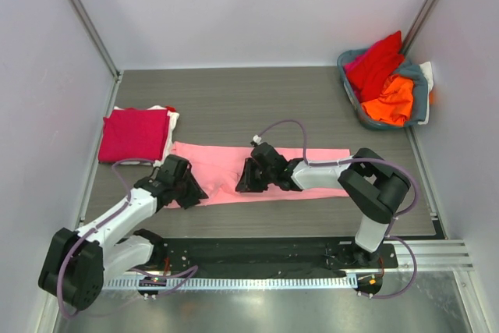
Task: Fold and stack the t-shirts
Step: Fold the tshirt
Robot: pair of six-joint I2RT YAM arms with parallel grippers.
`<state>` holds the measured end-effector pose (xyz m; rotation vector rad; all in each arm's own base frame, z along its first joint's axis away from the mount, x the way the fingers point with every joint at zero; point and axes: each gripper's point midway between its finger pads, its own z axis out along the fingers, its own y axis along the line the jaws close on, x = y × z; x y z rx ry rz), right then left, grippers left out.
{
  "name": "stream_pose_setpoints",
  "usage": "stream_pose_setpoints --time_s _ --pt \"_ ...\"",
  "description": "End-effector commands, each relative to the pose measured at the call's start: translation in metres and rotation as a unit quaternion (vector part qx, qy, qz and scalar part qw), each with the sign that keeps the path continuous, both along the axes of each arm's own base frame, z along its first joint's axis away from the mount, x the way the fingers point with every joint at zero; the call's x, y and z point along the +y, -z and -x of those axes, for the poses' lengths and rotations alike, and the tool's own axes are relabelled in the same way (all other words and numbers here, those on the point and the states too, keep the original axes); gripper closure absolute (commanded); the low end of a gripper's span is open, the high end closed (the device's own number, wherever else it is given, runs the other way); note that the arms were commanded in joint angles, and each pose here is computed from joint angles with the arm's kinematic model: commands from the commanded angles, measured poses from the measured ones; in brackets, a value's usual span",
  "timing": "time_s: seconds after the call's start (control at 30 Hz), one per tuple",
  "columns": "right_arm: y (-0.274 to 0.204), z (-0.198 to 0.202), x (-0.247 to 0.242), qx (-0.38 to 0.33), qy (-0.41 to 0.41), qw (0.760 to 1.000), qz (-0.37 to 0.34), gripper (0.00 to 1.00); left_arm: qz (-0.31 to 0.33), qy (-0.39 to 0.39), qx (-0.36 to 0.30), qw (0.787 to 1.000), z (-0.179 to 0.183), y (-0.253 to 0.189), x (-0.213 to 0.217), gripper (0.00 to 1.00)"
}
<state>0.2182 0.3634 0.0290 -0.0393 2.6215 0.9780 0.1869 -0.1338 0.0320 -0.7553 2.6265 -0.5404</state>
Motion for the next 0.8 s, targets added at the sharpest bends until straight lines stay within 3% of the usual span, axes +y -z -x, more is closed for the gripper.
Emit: stream_pose_setpoints --time_s 0.0,0.2,0.33,0.6,0.7,0.77 --pt "-0.012 -0.006 0.007 -0.011 0.005 1.000 -0.024 0.73 -0.001 -0.008 -0.020 1.000 -0.013 0.001 -0.004 0.64" --pt "-0.012 -0.005 0.007 -0.010 0.005 1.000 -0.027 0.73 -0.002 -0.008 -0.012 1.000 -0.015 0.009 -0.010 0.73" --pt "-0.011 -0.005 0.007 -0.010 0.005 1.000 -0.026 0.73 0.002 -0.001 -0.013 1.000 -0.014 0.006 -0.012 0.94" --pt "-0.005 -0.003 0.009 -0.001 -0.003 1.000 -0.023 0.74 -0.008 0.015 0.001 1.000 0.005 -0.008 -0.004 0.94" --pt "-0.004 -0.002 0.010 0.002 -0.004 1.000 -0.023 0.81 -0.012 0.015 -0.001 1.000 0.008 -0.012 -0.001 0.94" --pt "-0.004 -0.002 0.010 0.002 -0.003 1.000 -0.024 0.92 -0.016 0.013 -0.002 1.000 0.009 -0.014 0.001 0.94"
